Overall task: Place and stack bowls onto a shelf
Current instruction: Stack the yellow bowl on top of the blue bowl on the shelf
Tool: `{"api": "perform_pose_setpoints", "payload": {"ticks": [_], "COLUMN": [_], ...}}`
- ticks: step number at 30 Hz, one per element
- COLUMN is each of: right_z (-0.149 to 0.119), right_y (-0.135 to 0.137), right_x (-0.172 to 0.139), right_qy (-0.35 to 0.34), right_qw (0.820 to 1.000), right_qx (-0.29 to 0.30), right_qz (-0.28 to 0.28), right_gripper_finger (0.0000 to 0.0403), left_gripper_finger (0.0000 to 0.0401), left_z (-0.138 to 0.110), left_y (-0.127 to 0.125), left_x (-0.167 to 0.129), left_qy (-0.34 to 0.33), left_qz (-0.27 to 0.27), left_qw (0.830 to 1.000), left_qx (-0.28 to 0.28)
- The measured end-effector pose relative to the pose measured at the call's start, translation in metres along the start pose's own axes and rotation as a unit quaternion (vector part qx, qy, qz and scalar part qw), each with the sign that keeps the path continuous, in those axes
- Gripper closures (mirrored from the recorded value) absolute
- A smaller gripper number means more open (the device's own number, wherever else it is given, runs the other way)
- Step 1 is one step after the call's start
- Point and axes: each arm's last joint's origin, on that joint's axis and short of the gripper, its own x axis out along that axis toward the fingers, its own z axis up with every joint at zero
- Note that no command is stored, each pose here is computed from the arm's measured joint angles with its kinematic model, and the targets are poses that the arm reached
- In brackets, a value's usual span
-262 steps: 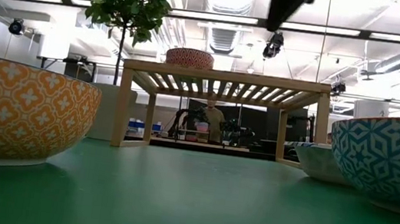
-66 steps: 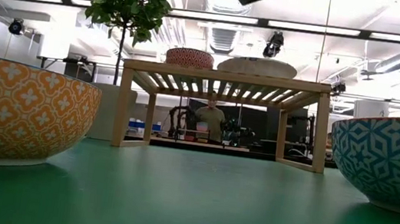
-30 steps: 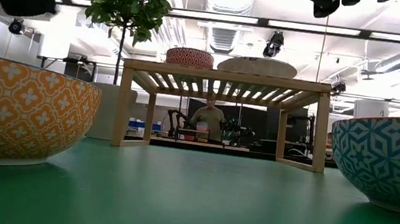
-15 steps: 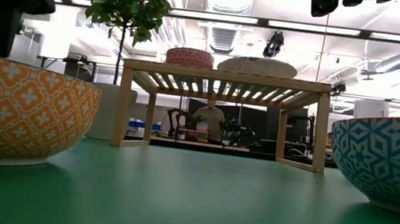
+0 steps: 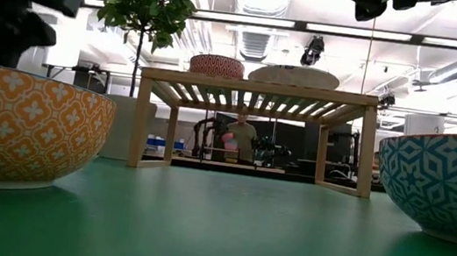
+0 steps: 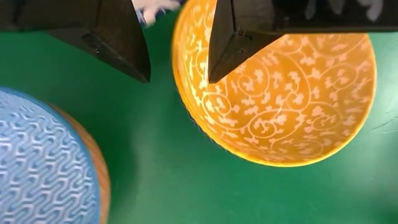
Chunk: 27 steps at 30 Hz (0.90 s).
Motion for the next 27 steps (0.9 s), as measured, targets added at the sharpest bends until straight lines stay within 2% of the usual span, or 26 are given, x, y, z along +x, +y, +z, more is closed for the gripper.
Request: {"api": "perform_pose_setpoints", "payload": {"ticks": [13,23,27], "right_z": [-0.0020,-0.0036,-0.0037], "right_y": [0.0004,0.0007,0.0007], "right_x": [-0.0001,-0.0002,-0.0002], "right_qy": [0.004,0.006,0.006], "right_qw": [1.000,1.000,1.000], "right_qx": [-0.001,-0.001,-0.001], "right_qz": [0.001,0.001,0.001], "right_gripper_finger": [0.0335,0.0335,0.0335], "left_gripper_finger": [0.0311,0.0390,0.0397], "left_z": [0.0000,0.0007,0.0016], "left_y": [0.0029,0.0027,0.0025], "left_x": [0.0066,0.0066,0.0065], "left_qy": [-0.013,-0.021,-0.030], "left_qz": [0.008,0.011,0.015], "left_qw": [1.000,1.000,0.999], "left_qx": [-0.007,-0.008,-0.006]}}
